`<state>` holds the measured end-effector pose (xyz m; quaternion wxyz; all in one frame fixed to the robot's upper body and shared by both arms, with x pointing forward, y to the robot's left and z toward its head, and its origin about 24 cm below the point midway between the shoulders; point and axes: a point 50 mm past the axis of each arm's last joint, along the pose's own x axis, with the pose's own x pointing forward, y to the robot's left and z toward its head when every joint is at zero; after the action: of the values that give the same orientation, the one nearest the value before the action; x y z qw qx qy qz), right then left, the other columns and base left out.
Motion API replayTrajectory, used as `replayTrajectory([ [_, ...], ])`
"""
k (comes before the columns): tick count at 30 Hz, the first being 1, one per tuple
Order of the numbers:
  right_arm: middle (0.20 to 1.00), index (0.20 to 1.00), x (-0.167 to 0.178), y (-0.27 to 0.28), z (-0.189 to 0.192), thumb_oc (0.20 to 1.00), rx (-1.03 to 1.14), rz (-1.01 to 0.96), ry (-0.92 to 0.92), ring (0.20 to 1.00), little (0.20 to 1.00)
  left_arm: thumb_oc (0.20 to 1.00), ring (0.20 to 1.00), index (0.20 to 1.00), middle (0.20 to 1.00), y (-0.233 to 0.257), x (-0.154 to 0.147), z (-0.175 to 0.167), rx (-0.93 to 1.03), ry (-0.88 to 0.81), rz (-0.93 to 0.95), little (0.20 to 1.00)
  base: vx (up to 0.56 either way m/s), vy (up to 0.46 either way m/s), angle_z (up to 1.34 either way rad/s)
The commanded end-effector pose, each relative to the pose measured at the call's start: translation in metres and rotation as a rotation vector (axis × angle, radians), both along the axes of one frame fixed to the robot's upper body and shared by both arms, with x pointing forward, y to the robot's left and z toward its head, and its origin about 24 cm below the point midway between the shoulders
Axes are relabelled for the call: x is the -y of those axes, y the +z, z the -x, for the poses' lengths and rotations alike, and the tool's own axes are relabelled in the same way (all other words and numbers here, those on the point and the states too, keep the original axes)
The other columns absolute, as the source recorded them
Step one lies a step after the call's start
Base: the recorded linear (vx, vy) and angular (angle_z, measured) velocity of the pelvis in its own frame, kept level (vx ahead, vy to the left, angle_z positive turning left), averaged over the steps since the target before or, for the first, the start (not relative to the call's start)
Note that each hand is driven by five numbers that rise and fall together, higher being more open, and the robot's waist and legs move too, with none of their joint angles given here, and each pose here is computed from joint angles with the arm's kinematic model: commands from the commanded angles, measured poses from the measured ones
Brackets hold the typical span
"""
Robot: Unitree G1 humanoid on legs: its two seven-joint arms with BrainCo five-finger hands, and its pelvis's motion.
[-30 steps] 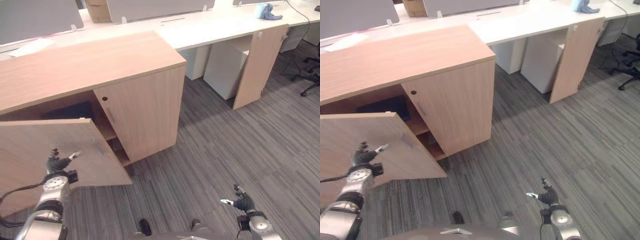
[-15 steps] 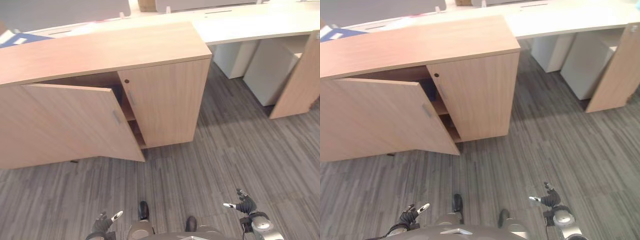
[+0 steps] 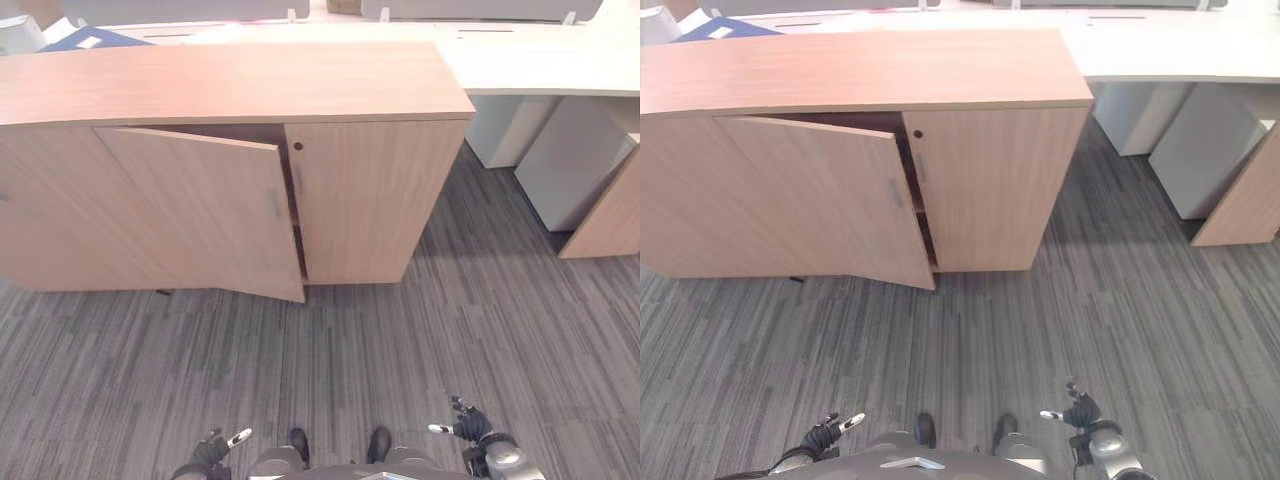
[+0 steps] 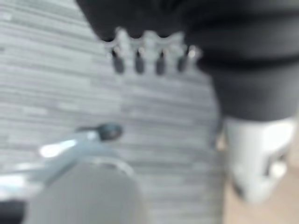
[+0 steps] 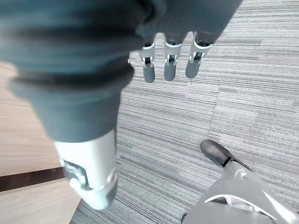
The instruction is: Put the empty folder in the office cabinet
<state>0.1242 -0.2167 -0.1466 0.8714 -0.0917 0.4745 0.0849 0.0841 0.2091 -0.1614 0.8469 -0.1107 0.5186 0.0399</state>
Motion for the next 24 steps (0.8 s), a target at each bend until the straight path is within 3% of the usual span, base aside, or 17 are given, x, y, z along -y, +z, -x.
replayTrajectory([
  [1,1.000,1.000,0.004,0.006,-0.022,1.000,0.028,-0.016,-0.014,1.000,1.000,1.000,1.000,1.000,1.000,0.001,-0.009,-0.010,-0.021,0.052,-0.031,1.000,0.06,0.005,0.15],
  [13,1.000,1.000,-0.016,-0.005,-0.007,1.000,-0.060,-0.085,-0.032,1.000,1.000,1.000,1.000,1.000,1.000,-0.005,0.010,-0.002,-0.061,0.130,0.051,1.000,0.04,0.009,0.06],
  [24,1.000,1.000,-0.022,-0.009,-0.001,1.000,-0.087,-0.100,-0.053,1.000,1.000,1.000,1.000,1.000,1.000,-0.008,0.010,0.006,-0.097,0.188,0.043,1.000,0.01,0.001,0.00],
])
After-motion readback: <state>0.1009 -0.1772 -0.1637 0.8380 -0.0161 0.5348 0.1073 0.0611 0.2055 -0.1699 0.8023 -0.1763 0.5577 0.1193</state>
